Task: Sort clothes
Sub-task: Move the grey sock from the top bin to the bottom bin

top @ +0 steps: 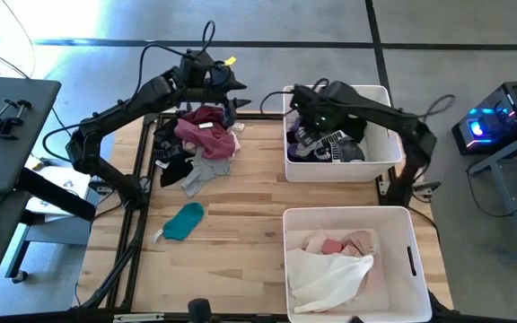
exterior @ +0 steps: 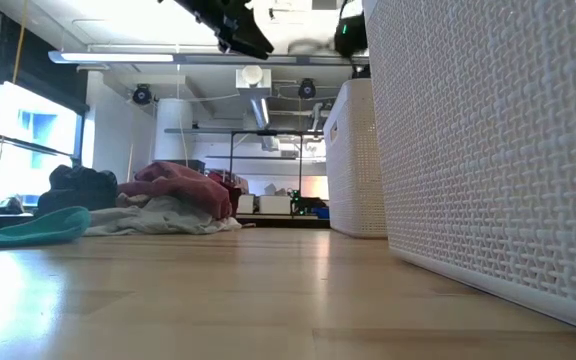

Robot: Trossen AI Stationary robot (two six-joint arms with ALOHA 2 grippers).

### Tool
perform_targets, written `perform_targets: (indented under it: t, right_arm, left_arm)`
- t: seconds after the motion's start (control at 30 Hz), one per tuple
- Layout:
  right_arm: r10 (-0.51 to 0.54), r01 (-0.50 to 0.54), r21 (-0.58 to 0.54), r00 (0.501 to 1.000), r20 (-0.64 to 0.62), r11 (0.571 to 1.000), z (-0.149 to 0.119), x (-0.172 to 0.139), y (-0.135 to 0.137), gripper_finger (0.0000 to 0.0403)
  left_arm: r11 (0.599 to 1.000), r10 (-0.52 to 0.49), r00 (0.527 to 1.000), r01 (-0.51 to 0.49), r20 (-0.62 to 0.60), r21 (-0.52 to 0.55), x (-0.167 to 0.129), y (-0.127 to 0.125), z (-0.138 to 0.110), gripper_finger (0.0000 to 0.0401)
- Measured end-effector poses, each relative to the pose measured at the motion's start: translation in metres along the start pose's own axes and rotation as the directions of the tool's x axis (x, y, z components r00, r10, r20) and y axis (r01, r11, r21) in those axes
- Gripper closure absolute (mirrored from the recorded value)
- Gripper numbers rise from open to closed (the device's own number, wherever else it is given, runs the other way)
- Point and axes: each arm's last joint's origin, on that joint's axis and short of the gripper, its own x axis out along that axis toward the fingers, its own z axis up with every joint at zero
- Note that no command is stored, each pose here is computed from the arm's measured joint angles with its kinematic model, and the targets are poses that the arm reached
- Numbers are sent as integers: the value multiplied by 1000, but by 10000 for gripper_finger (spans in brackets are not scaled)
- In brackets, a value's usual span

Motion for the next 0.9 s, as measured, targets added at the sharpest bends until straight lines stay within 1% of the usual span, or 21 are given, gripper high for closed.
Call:
perform_targets:
  t: [0.1, 0.13, 0.17, 0.2, 0.3, 0.4, 0.47, 0.53, 0.57, 0.63, 0.73, 0.83, 0.9]
  right_arm:
    - [-4, -5, -146, 998, -62, 989, 11, 21, -7, 238]
    - [-35, 25, -191, 998, -50, 981, 13, 23, -9, 238]
    - [-42, 34, -234, 999, -31, 972, 15, 23, -11, 238]
    - [-21, 16, -258, 1000, -18, 966, 16, 20, -14, 238]
    - [58, -63, -284, 998, -28, 957, 15, 16, -23, 238]
    - [48, -62, -308, 997, -52, 949, 11, 12, -28, 238]
    - [47, -50, -329, 999, -15, 943, 6, 1, -31, 238]
    - [77, -63, -339, 997, 30, 939, 1, -12, -34, 238]
    - [105, -83, -331, 993, 49, 940, -2, -18, -35, 238]
    - [135, -108, -270, 987, 84, 957, -9, -30, -38, 238]
    - [168, -135, -154, 960, 224, 979, -31, -66, -36, 238]
    - [139, -128, -53, 914, 381, 990, -67, -107, -30, 238]
    - [109, -144, 41, 880, 462, 989, -93, -128, -27, 238]
  left_arm:
    - [1000, 3, 1000, -3, -1, -2, 0, 1, 0, 185]
    - [1000, 4, 1000, -4, -1, -2, 0, 1, 0, 185]
    - [1000, 4, 1000, -4, -2, -2, 0, 1, 0, 185]
    - [1000, 4, 1000, -4, -2, -2, 0, 1, -1, 185]
    - [1000, 3, 1000, -3, -3, -2, 0, 1, -1, 185]
    - [1000, 0, 1000, -1, -10, -2, 0, 1, -1, 185]
    - [1000, -1, 1000, 1, -14, -3, 0, 1, -2, 185]
    - [1000, -1, 1000, 1, -14, -3, 0, 1, -2, 185]
    - [1000, -1, 1000, 1, -14, -2, 0, 1, -2, 185]
    - [1000, -1, 1000, 1, -14, 1, 0, 1, -2, 185]
    - [999, -18, 1000, 18, -2, 27, 0, 0, -1, 185]
    - [992, -113, 989, 108, 94, 61, 0, -1, 6, 185]
    - [981, -189, 963, 178, 190, 72, 2, -4, 14, 185]
